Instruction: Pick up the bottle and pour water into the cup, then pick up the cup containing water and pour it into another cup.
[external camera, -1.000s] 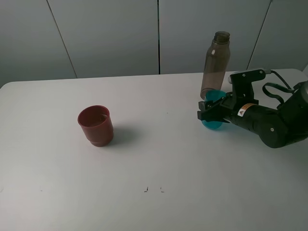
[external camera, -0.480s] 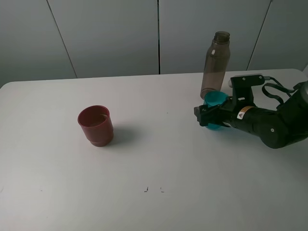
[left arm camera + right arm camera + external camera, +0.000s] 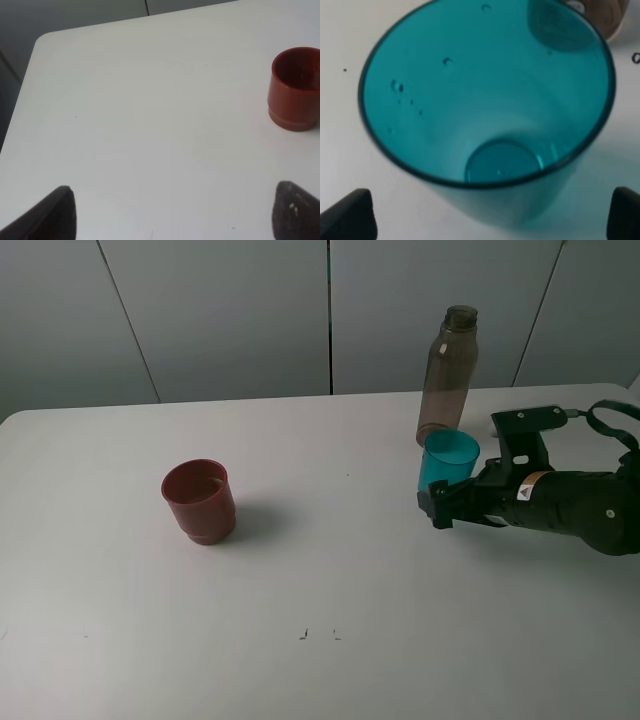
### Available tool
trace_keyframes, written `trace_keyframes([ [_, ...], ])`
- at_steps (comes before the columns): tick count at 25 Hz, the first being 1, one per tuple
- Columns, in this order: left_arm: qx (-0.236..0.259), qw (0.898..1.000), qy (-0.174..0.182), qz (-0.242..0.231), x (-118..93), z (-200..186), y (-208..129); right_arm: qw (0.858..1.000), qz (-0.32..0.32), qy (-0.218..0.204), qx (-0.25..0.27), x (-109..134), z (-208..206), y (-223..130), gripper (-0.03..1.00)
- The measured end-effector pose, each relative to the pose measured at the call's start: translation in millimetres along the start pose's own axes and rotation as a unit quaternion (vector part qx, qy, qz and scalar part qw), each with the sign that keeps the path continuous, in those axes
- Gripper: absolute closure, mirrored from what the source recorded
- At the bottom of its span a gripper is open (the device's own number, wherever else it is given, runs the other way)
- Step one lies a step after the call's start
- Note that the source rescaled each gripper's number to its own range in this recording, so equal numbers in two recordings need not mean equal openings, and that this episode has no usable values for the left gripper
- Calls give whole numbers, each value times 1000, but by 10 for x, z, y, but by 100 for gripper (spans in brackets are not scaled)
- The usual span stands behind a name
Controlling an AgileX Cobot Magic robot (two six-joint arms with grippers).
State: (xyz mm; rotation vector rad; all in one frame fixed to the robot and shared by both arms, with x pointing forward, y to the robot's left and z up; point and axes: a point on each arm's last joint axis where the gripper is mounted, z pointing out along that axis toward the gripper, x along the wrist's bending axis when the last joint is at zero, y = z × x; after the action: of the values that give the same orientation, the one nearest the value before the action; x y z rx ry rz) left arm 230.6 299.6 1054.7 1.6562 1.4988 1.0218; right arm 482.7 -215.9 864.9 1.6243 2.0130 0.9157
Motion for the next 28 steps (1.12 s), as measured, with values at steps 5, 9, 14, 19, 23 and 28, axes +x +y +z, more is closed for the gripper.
trace_keyframes([
  [5, 0, 1000, 0, 0, 0, 0, 0, 998, -2, -12, 54, 4, -321, 68, -3],
  [9, 0, 1000, 0, 0, 0, 0, 0, 999, -5, -14, 41, 22, -710, 221, -3],
  [14, 0, 1000, 0, 0, 0, 0, 0, 999, -18, -13, -24, 48, -1389, 402, -3],
  [19, 0, 1000, 0, 0, 0, 0, 0, 997, -25, -16, -67, 57, -2177, 453, -3],
  [23, 0, 1000, 0, 0, 0, 0, 0, 996, -22, -19, -84, 32, -2661, 217, -3],
  [28, 0, 1000, 0, 0, 0, 0, 0, 997, -20, -25, -64, -15, -2969, -167, -3],
])
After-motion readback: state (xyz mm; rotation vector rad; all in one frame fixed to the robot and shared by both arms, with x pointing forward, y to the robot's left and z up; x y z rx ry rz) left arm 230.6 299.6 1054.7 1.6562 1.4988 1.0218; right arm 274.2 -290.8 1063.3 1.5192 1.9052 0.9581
